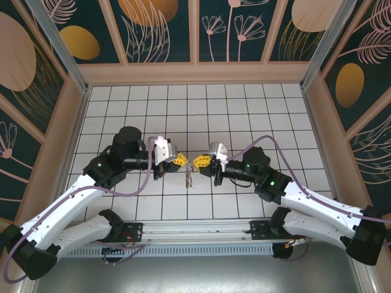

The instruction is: Put the keys on the keyring

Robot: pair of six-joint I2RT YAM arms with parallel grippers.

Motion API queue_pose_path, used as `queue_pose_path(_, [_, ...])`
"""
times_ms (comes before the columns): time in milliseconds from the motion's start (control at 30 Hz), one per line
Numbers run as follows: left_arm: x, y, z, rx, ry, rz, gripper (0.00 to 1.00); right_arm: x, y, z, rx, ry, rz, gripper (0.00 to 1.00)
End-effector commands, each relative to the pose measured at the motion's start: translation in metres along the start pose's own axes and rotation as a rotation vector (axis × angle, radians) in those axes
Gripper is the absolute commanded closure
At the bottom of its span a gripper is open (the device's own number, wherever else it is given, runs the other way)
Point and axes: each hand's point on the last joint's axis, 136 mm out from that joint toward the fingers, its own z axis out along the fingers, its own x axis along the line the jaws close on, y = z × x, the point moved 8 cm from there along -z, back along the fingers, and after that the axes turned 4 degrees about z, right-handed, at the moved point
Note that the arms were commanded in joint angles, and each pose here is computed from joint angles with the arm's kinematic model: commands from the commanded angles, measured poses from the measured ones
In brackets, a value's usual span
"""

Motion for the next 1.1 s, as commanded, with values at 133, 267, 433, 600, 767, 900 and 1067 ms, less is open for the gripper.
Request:
queue_pose_path(133, [-0.002, 0.003, -0.001, -0.017, -0.009, 0.034, 1.0, 0.0, 0.009, 0.002, -0.045, 0.012, -0.008, 1.0])
queue_pose_path(267, [-0.002, 0.002, 0.0, -0.016, -0.011, 0.032, 1.0, 0.0, 0.011, 0.003, -0.051, 0.02, -0.011, 1.0])
queue_pose_path(433, [-0.002, 0.002, 0.0, -0.013, -0.007, 0.031, 1.0, 0.001, 0.013, 0.004, -0.067, 0.03, -0.014, 1.0])
queue_pose_path(600, [0.0, 0.0, 0.001, -0.004, -0.005, 0.026, 1.0, 0.002, 0.016, 0.004, -0.076, 0.046, -0.019, 1.0])
queue_pose_path(767, [0.0, 0.0, 0.002, -0.001, -0.004, 0.025, 1.0, 0.003, 0.02, 0.005, -0.082, 0.06, -0.024, 1.0])
queue_pose_path(900, [0.0, -0.002, 0.002, 0.003, -0.001, 0.022, 1.0, 0.004, 0.024, 0.005, -0.098, 0.068, -0.031, 1.0])
queue_pose_path(1067, [0.001, -0.001, 0.002, 0.004, 0.006, 0.025, 1.0, 0.003, 0.025, 0.006, -0.095, 0.063, -0.036, 1.0])
